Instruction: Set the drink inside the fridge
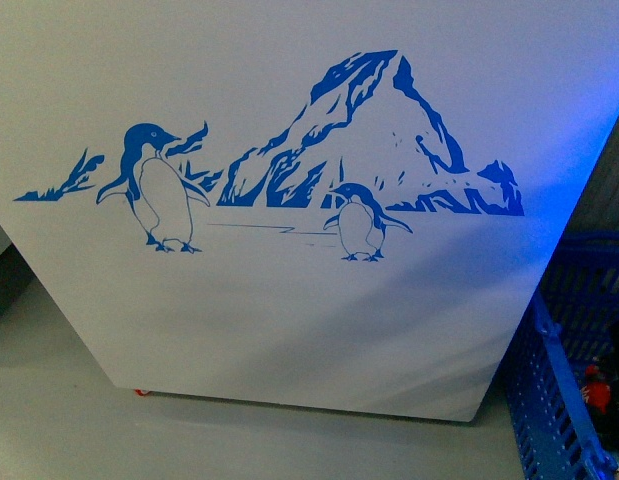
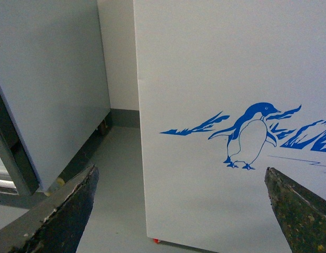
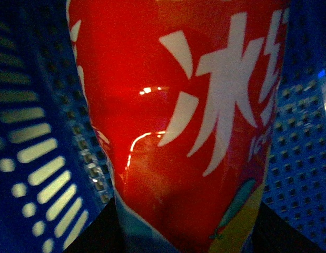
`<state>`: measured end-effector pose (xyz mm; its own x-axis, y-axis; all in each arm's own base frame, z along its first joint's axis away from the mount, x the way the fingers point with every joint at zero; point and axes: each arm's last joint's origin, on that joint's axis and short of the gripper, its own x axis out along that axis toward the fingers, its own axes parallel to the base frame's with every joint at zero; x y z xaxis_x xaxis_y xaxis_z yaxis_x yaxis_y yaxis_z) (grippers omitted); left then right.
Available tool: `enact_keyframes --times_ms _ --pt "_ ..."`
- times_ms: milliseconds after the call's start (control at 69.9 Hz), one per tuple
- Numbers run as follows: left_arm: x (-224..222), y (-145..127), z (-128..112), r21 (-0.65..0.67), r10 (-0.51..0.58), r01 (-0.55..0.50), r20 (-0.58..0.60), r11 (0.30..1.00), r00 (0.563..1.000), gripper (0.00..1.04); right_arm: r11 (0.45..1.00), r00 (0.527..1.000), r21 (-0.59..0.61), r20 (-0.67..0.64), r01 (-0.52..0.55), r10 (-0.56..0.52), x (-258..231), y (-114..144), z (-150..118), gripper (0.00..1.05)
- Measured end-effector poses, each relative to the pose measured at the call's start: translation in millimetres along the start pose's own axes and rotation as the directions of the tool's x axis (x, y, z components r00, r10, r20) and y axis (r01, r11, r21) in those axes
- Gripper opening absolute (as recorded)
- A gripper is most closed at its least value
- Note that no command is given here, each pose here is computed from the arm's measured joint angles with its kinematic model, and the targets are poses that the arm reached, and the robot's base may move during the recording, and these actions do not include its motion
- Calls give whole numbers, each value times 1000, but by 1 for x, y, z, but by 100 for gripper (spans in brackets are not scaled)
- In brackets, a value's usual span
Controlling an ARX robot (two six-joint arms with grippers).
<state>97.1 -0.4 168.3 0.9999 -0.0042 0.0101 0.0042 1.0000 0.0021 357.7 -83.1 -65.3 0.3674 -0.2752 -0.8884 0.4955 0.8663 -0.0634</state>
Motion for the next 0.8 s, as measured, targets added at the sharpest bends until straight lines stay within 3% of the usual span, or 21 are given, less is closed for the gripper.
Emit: enact_keyframes --times_ms 186,386,472,629,801 --pt "0 0 0 0 0 0 0 1000 1000 97 1000 986 -3 167 -25 25 -107 -14 31 38" --pt "0 0 0 0 0 0 0 1000 1000 97 995 953 -28 288 -91 95 -211 -34 31 38" --pt "0 0 0 0 0 0 0 1000 1000 97 988 898 -53 410 -148 157 -272 -42 35 38" --pt "0 0 0 0 0 0 0 1000 1000 97 965 739 -105 624 -242 254 -359 -55 26 38" --pt "0 0 0 0 0 0 0 1000 1000 97 946 572 -158 764 -284 299 -431 -72 -14 38"
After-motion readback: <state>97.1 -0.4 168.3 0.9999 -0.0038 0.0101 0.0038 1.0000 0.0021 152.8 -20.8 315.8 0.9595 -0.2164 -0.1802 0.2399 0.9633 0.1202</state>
